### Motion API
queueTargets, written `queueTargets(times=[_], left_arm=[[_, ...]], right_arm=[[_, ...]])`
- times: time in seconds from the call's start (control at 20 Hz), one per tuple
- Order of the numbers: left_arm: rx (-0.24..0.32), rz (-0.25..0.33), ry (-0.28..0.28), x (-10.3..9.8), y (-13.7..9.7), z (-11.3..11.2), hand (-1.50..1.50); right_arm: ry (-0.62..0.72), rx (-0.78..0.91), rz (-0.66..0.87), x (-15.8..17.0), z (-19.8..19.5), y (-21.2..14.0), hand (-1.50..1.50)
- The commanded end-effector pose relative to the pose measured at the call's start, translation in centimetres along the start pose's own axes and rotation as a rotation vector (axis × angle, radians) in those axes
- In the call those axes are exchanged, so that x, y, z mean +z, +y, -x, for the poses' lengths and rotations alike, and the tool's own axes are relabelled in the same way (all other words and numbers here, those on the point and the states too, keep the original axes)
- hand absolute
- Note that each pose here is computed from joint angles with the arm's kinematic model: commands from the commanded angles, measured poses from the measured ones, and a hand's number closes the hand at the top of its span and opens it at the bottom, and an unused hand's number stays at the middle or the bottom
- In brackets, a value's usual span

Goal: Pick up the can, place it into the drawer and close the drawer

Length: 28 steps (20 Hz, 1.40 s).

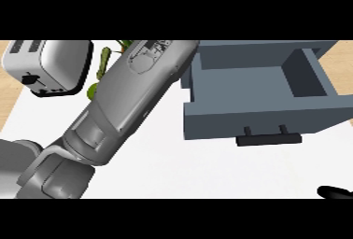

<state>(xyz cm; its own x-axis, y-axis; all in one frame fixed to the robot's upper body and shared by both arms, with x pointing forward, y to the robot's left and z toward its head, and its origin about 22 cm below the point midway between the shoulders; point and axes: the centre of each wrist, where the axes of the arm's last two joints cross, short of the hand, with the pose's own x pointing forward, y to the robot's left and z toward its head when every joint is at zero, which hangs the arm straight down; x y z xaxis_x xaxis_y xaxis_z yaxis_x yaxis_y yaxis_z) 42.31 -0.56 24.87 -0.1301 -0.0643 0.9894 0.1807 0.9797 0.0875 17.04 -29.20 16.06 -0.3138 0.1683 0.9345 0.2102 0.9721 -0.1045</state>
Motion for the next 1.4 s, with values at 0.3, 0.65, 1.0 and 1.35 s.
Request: queueTargets(times=[0.3, 0.65, 1.0, 1.35], left_arm=[[-0.074, -0.056, 0.007, -1.0, -1.2, -0.3, 1.5], [-0.092, -0.159, 0.001, -1.3, -1.4, -0.7, -1.5], [-0.073, -0.21, -0.001, -1.4, -1.0, 0.8, -1.5], [-0.004, -0.23, -0.001, -1.6, -1.0, -0.3, -1.5]], right_arm=[[-0.015, -0.008, -0.041, -0.3, -0.9, 1.0, -1.5], [-0.011, 0.018, -0.041, -2.0, -1.4, 1.4, -1.5], [-0.068, 0.104, -0.079, -2.6, -0.6, 1.0, -1.5], [-0.172, 0.262, -0.152, -4.3, -1.8, 0.5, -1.5]])
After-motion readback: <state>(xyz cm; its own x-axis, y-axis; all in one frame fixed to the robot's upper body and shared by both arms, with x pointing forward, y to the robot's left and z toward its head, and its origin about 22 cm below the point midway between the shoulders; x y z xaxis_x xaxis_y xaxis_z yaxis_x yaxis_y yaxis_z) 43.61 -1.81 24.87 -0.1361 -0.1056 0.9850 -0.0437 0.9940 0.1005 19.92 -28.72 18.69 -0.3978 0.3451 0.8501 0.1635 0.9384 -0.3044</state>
